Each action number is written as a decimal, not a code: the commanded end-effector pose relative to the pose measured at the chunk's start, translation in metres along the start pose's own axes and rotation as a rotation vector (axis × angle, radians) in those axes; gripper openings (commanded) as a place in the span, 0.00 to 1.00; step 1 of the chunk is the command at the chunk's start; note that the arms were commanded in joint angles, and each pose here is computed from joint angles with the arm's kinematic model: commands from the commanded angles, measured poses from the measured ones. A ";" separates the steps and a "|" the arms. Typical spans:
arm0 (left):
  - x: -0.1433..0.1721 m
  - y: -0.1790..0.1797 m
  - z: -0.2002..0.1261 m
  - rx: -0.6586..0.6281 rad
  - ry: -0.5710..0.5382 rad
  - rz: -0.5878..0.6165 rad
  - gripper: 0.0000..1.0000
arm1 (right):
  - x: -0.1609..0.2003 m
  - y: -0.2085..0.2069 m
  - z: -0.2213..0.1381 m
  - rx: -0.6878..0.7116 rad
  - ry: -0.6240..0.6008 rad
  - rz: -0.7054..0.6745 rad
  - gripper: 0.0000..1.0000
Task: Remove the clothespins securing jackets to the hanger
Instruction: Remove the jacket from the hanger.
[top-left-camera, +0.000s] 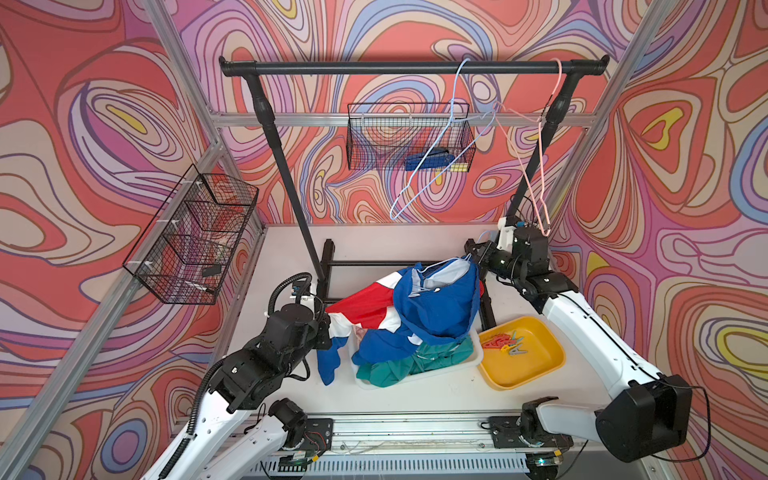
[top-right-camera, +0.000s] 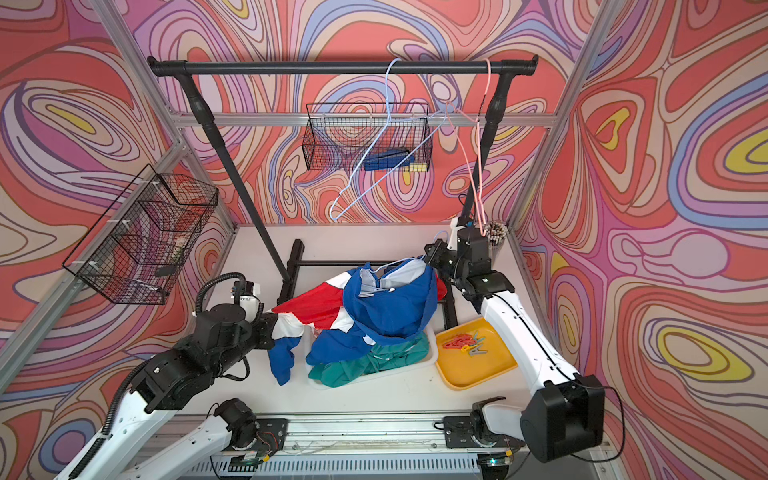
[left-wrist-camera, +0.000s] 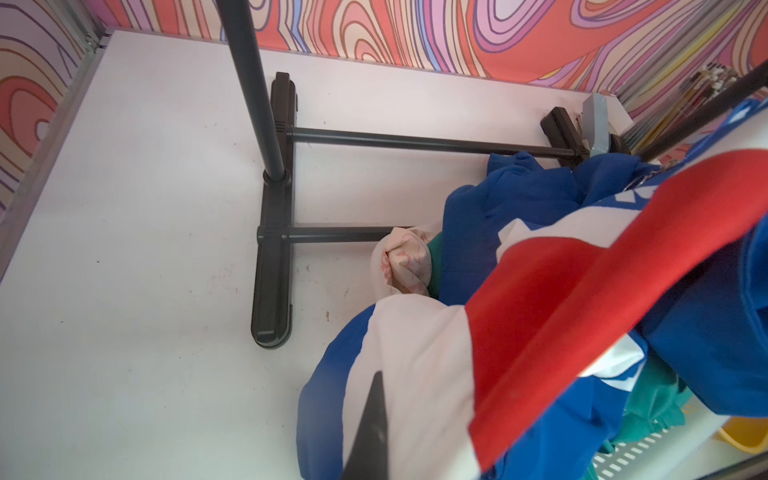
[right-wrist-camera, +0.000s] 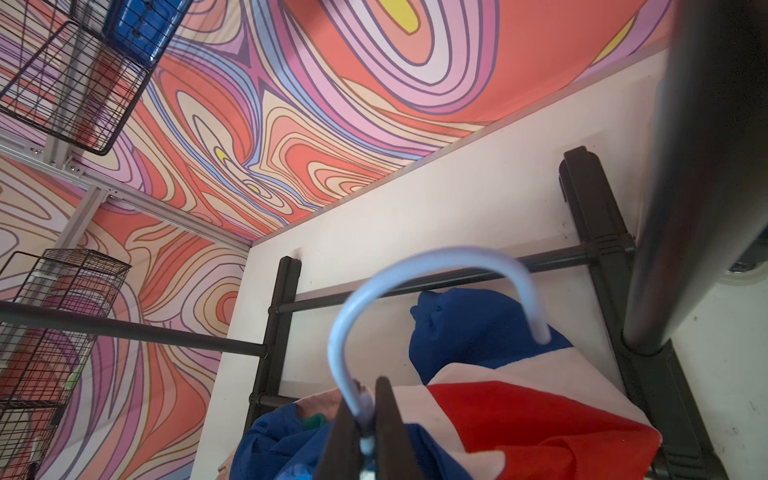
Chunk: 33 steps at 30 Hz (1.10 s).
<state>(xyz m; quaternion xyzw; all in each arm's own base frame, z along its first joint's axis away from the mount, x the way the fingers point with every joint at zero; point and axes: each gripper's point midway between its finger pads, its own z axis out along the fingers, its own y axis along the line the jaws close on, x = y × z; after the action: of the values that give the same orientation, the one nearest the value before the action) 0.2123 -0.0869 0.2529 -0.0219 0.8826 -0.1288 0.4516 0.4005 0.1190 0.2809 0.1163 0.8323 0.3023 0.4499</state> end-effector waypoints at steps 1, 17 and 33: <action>-0.008 0.042 -0.011 -0.205 -0.086 -0.072 0.00 | -0.015 -0.031 -0.006 0.101 -0.052 0.017 0.00; -0.001 0.079 -0.008 -0.420 -0.118 -0.176 0.00 | -0.024 -0.047 -0.026 0.068 -0.077 0.053 0.00; -0.012 0.050 0.028 -0.362 -0.044 -0.036 0.00 | -0.029 -0.030 -0.030 -0.027 -0.078 0.058 0.00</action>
<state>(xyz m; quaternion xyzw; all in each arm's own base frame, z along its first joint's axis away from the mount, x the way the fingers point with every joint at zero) 0.2428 -0.0685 0.2340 -0.0940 0.8892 -0.0391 0.4460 0.3861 0.0949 0.2894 0.1248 0.8173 0.3560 0.4355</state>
